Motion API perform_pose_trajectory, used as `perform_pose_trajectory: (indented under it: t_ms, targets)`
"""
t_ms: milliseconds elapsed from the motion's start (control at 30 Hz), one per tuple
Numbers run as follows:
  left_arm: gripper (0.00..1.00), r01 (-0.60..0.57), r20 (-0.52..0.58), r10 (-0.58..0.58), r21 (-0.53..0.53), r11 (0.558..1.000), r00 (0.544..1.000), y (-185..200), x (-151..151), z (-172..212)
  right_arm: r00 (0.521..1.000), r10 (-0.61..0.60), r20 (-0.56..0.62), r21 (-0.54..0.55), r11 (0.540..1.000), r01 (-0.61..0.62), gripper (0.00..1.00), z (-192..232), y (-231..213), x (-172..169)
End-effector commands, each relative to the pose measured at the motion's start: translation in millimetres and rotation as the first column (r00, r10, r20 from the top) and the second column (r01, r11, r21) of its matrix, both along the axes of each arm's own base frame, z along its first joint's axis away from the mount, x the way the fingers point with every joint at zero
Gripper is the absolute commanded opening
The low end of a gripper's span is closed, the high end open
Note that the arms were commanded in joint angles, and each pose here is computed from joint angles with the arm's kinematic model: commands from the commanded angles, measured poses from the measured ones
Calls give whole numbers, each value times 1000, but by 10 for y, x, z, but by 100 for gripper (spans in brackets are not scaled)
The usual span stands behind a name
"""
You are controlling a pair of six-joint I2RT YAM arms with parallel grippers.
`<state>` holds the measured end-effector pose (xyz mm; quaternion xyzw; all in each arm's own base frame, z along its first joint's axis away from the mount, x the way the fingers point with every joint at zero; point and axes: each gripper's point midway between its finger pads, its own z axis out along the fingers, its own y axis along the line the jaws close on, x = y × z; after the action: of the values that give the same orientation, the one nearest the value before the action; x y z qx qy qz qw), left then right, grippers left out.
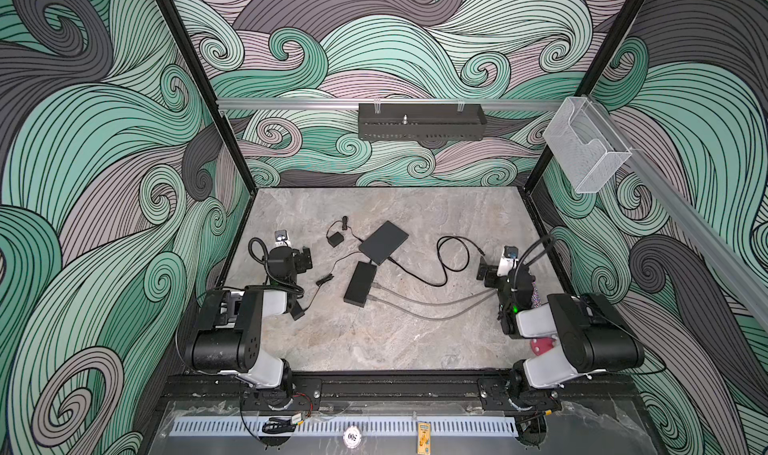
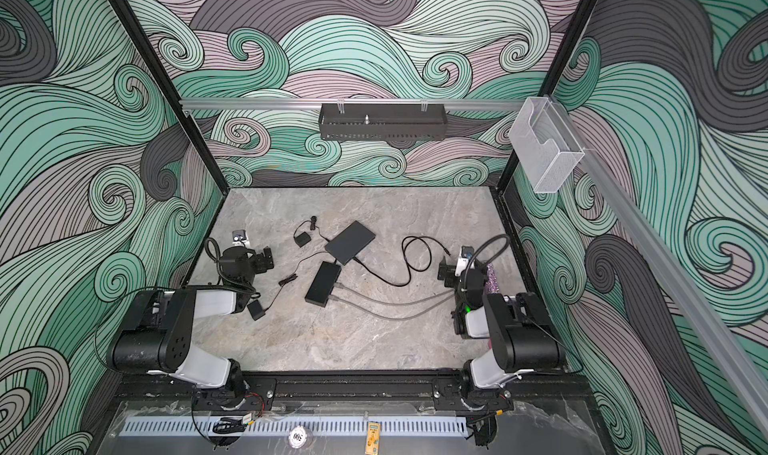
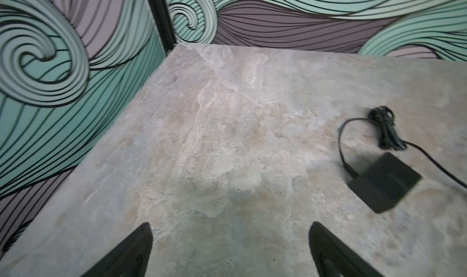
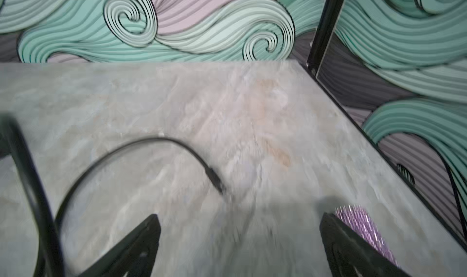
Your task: Insert the plug into the switch port
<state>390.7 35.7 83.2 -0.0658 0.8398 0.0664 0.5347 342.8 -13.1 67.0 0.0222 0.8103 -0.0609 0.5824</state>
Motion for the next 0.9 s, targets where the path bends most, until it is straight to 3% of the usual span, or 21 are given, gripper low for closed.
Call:
perform_pose_trajectory:
  t_ms: [0,67,133,167,200,267,433,500,567,633,667,767,833,867]
  targets:
    - [99,145,46,-144,-5,989,988,-211,-24,58,984,41,171,-4,999,-41,99,411,107,201]
    - [99,92,2,-92,-26,995,996,-104,42,10,993,66,95,-19,998,-65,99,363,174,393]
    - [98,80,-32,-82,-60,995,996,-66,85,-8,987,124,-99,20,992,-123,99,192,242,561]
    - [99,96,-22,-97,-52,994,995,-81,104,-7,988,153,-38,73,986,-150,99,211,208,570]
    - [99,96,-26,-97,-54,994,995,-83,100,-8,989,145,-26,59,988,-144,99,246,204,595]
    - [99,95,-26,-97,-58,994,995,-85,100,-2,987,145,-68,53,988,-142,99,213,218,563]
    - [99,100,-25,-101,-56,993,995,-96,82,3,989,143,-47,52,989,-141,99,241,218,566]
    - [99,218,-3,-219,-49,975,976,-280,55,22,988,145,-48,53,988,-142,99,242,219,568]
    - [99,251,5,-251,-51,967,968,-333,32,25,988,145,-53,53,988,-142,99,229,220,561]
    - [99,205,-5,-206,-74,976,979,-233,74,13,988,145,-51,53,988,-142,99,238,219,564]
    - [99,103,-25,-105,-80,991,994,-62,95,-15,988,147,-54,53,988,-144,99,236,224,562]
    - [99,85,-27,-88,-82,993,996,-41,100,-10,988,147,-50,48,988,-144,99,246,225,564]
    - [99,98,-30,-101,-79,992,994,-64,89,-14,941,338,-2,43,940,-338,99,285,533,448]
    - [99,102,-25,-104,-74,992,994,-71,94,-2,929,369,26,43,928,-370,99,313,563,398]
